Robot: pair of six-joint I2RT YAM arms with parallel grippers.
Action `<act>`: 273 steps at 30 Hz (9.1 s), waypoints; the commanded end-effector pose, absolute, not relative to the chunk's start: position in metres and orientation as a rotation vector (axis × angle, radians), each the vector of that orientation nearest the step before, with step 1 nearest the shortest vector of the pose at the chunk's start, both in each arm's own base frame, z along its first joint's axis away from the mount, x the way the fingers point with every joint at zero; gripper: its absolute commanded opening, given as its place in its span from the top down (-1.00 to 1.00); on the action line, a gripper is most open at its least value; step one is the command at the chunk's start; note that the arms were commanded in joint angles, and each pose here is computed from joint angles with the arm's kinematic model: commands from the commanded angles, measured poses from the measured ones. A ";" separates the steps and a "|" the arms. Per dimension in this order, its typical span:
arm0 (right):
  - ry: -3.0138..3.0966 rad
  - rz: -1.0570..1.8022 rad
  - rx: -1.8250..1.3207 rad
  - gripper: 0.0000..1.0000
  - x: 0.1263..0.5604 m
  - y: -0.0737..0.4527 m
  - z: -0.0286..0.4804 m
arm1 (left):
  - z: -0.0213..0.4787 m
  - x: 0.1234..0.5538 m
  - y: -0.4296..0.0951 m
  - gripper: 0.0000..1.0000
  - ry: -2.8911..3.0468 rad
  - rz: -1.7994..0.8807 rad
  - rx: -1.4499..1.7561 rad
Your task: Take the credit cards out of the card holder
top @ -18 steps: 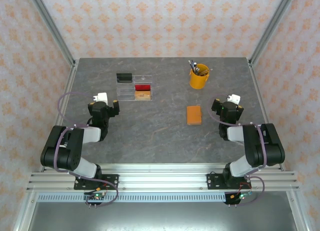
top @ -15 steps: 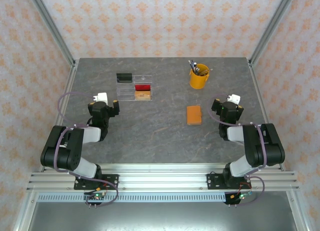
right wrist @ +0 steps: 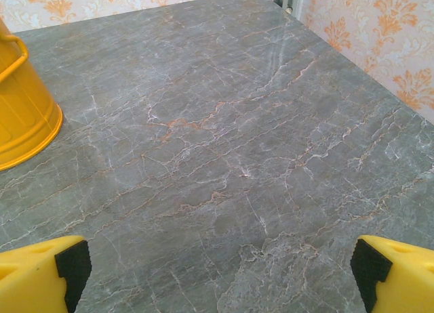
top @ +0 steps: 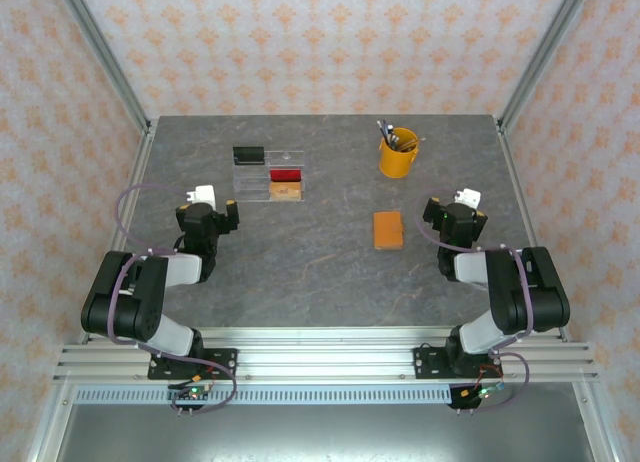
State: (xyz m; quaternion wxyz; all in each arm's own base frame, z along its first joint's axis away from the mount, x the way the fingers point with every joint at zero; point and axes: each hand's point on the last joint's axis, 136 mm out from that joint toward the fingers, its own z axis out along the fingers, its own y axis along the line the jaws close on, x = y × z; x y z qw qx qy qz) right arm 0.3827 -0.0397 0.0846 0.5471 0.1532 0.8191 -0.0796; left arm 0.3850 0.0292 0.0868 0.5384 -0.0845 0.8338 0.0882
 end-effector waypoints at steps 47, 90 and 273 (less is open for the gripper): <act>2.635 0.497 0.573 -0.59 0.357 0.084 0.056 | 0.173 0.383 -0.096 -1.00 2.333 -0.612 -0.461; 2.664 0.877 0.552 -0.01 0.377 0.166 0.036 | 0.058 0.380 -0.324 0.10 2.666 -1.023 -0.270; 2.883 0.521 0.617 0.67 0.305 0.202 0.008 | 0.032 0.332 -0.324 0.22 2.953 -1.116 0.070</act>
